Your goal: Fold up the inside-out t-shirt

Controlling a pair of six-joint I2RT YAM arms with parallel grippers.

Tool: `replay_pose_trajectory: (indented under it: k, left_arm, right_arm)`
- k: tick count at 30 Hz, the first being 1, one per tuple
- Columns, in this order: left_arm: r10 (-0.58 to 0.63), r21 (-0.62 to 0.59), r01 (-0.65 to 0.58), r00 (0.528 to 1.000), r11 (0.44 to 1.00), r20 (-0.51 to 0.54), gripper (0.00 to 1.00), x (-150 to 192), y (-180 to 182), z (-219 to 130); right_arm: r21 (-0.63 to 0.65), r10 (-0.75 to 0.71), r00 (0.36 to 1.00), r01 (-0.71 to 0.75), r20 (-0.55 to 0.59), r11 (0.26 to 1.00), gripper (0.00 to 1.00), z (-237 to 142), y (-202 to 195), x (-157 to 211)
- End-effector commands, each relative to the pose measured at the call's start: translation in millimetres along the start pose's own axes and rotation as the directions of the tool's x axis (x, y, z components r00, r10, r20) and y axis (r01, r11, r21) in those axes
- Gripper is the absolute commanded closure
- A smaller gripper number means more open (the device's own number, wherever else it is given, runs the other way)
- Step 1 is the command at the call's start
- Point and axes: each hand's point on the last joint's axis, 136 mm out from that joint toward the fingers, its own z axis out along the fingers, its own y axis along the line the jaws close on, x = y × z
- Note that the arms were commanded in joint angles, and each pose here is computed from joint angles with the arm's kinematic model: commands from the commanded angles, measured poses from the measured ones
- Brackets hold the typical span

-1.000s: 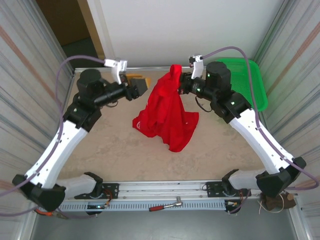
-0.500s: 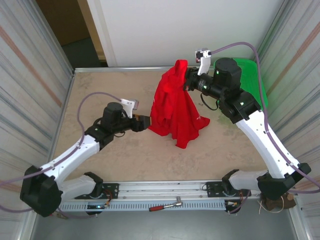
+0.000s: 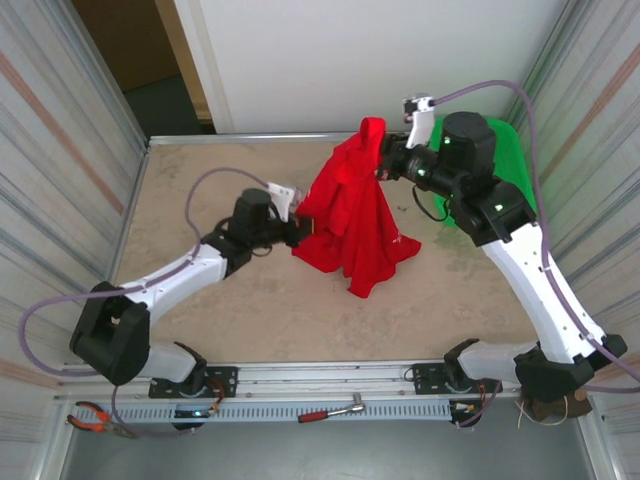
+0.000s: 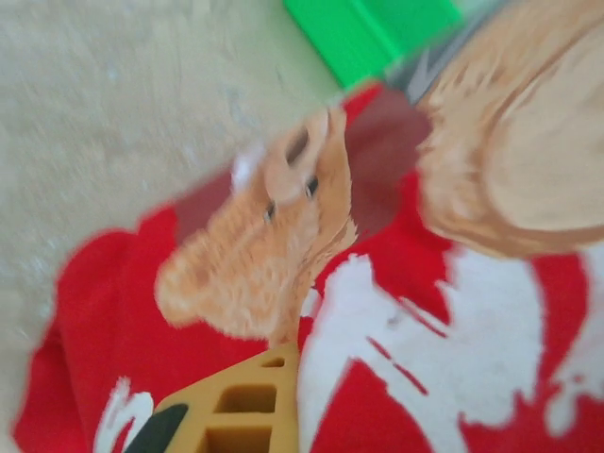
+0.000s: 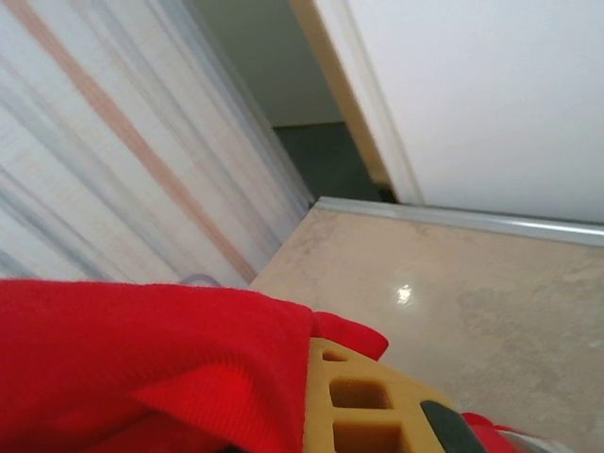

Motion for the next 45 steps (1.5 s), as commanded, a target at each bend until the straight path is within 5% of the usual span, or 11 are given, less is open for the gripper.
replay_pose_trajectory:
  k: [1, 5, 10, 16, 24, 29, 35, 38, 40, 45]
  left_arm:
    - [0.062, 0.071, -0.09, 0.943, 0.993, 0.326, 1.0, -136, -40, -90]
    - [0.061, 0.215, -0.193, 0.862, 0.957, 0.503, 1.0, -229, -106, -186]
    - [0.121, 0.249, -0.316, 0.807, 0.916, 0.578, 1.0, -273, -161, -243]
    - [0.175, 0.149, -0.322, 0.783, 0.935, 0.597, 0.96, -278, -162, -263]
    - [0.218, -0.005, -0.253, 0.822, 0.968, 0.526, 0.97, -253, -127, -257]
    - [0.198, -0.052, -0.195, 0.873, 0.979, 0.446, 0.98, -245, -87, -221]
    - [0.12, 0.011, -0.131, 0.94, 0.991, 0.32, 0.95, -250, -42, -133]
    - [0.04, 0.083, -0.061, 0.969, 0.995, 0.242, 0.84, -255, -13, -69]
    - [-0.011, 0.125, -0.012, 0.983, 0.992, 0.185, 0.68, -256, 9, -19]
    - [-0.088, 0.139, 0.075, 0.992, 0.987, 0.089, 0.51, -246, 36, 37]
  right_arm:
    - [0.04, -0.031, 0.98, 0.024, 0.196, 0.999, 1.0, -51, -2, -61]
    - [0.056, -0.019, 0.967, 0.005, 0.253, 0.998, 1.0, -65, -8, -82]
    - [-0.001, 0.027, 0.969, -0.028, 0.246, 1.0, 1.0, -69, 2, -80]
    - [-0.129, 0.141, 0.981, -0.124, 0.132, 0.984, 1.0, -62, 25, -25]
    - [-0.249, 0.204, 0.976, -0.215, -0.07, 0.944, 1.0, -38, 76, 91]
    - [-0.243, 0.214, 0.965, -0.246, -0.152, 0.938, 1.0, -8, 86, 136]
    - [-0.127, 0.256, 0.964, -0.264, -0.078, 0.956, 1.0, 5, 46, 131]
    - [0.021, 0.332, 0.943, -0.332, 0.012, 0.943, 1.0, 7, -12, 122]
    - [0.147, 0.383, 0.918, -0.394, 0.097, 0.907, 1.0, 8, -66, 121]
    - [0.3, 0.472, 0.851, -0.524, 0.231, 0.798, 1.0, 12, -172, 123]
